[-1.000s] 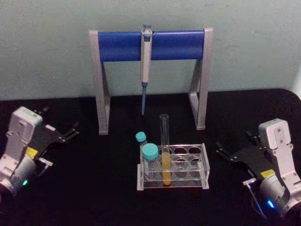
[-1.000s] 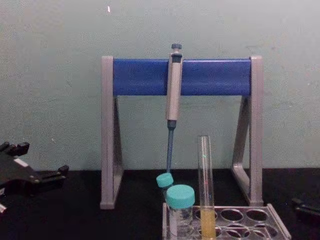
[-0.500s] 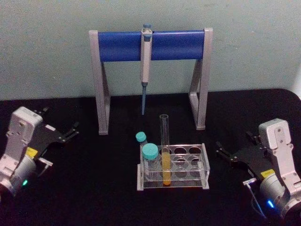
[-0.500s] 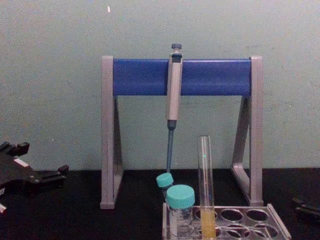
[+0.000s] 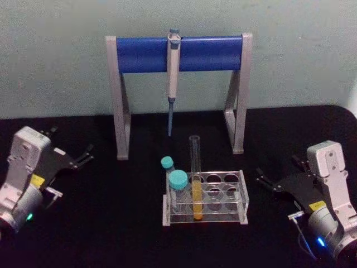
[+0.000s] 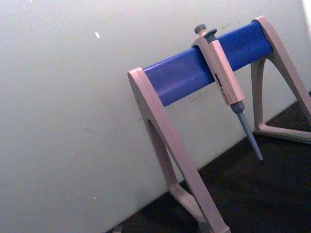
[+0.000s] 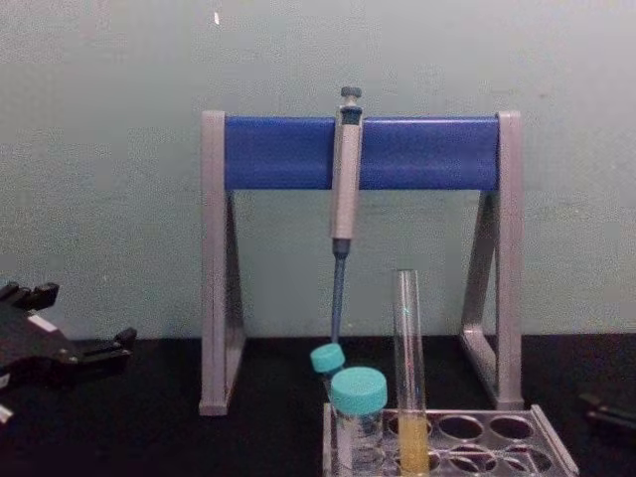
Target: Pick up the test tube from the test tube rack, shake it, then place it back into the test tube rack.
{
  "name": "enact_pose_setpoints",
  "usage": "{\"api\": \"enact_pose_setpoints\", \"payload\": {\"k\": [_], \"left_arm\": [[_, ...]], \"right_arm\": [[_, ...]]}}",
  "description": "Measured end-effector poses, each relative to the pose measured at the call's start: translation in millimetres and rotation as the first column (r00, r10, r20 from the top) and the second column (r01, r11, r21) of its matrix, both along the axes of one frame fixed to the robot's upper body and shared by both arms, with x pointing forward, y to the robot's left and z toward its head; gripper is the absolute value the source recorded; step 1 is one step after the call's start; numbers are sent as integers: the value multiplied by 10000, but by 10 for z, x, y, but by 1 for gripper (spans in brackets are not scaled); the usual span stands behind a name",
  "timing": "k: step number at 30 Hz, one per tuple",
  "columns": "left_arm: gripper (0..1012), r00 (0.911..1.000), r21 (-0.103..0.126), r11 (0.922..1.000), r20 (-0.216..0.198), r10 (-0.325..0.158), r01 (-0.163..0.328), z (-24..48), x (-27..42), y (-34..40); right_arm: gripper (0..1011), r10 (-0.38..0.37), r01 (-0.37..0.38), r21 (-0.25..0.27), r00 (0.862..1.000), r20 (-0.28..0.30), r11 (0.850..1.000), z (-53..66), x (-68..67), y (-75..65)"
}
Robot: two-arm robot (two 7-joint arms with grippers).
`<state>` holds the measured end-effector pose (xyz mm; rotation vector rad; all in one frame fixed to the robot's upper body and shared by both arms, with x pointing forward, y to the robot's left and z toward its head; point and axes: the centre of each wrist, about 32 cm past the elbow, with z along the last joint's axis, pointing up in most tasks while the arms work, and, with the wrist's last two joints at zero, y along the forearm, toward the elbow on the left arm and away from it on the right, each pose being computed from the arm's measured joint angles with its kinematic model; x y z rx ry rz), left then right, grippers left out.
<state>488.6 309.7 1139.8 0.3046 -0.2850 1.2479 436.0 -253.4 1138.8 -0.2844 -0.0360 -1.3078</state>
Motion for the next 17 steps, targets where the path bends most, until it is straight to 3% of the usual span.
{"api": "enact_pose_setpoints", "payload": {"k": [17], "left_arm": [[1001,10000,-1,10000,0,1,-1,0,0,0]], "right_arm": [[1000,-1,1,0,10000,-1,10000,0,0,0]]}}
